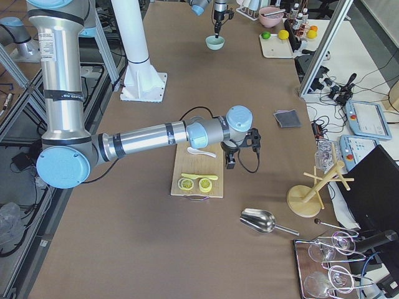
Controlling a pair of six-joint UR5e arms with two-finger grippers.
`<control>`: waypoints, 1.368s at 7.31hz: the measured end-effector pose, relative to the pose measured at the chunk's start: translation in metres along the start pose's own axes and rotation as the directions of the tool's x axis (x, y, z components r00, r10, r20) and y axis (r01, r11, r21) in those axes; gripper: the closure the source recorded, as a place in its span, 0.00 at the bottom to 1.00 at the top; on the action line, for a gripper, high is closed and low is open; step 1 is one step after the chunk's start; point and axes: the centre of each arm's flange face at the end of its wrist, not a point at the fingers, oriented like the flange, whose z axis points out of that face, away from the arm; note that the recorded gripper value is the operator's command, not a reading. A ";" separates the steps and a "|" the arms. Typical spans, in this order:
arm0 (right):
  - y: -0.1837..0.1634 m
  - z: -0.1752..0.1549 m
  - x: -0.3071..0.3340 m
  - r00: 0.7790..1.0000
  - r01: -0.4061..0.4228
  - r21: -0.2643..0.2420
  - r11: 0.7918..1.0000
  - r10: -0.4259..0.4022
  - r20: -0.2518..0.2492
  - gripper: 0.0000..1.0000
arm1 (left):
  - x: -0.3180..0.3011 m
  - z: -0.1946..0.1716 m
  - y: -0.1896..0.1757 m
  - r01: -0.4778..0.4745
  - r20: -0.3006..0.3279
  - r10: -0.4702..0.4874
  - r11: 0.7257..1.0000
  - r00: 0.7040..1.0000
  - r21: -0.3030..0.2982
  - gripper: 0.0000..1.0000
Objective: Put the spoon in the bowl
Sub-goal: 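Push the green bowl toward center with left gripper while right gripper nears board, then lower the right gripper onto the white spoon and grasp it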
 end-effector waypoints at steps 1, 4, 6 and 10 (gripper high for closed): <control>0.001 0.019 -0.028 0.999 -0.035 0.011 0.999 0.036 -0.001 0.05 | 0.074 0.013 -0.012 0.071 -0.055 -0.071 0.997 0.996 -0.010 1.00; 0.015 0.078 -0.061 0.996 -0.082 -0.021 0.996 0.082 -0.036 0.09 | 0.265 0.058 -0.021 0.164 -0.026 -0.164 0.986 0.986 -0.010 1.00; 0.022 0.100 -0.068 0.991 -0.131 -0.058 0.990 0.128 -0.048 0.09 | 0.334 0.086 -0.019 0.186 0.010 -0.186 0.983 0.983 0.014 1.00; 0.043 0.132 -0.073 0.977 -0.205 -0.112 0.972 0.196 -0.084 0.11 | 0.363 0.105 -0.017 0.180 0.026 -0.181 0.983 0.983 0.024 1.00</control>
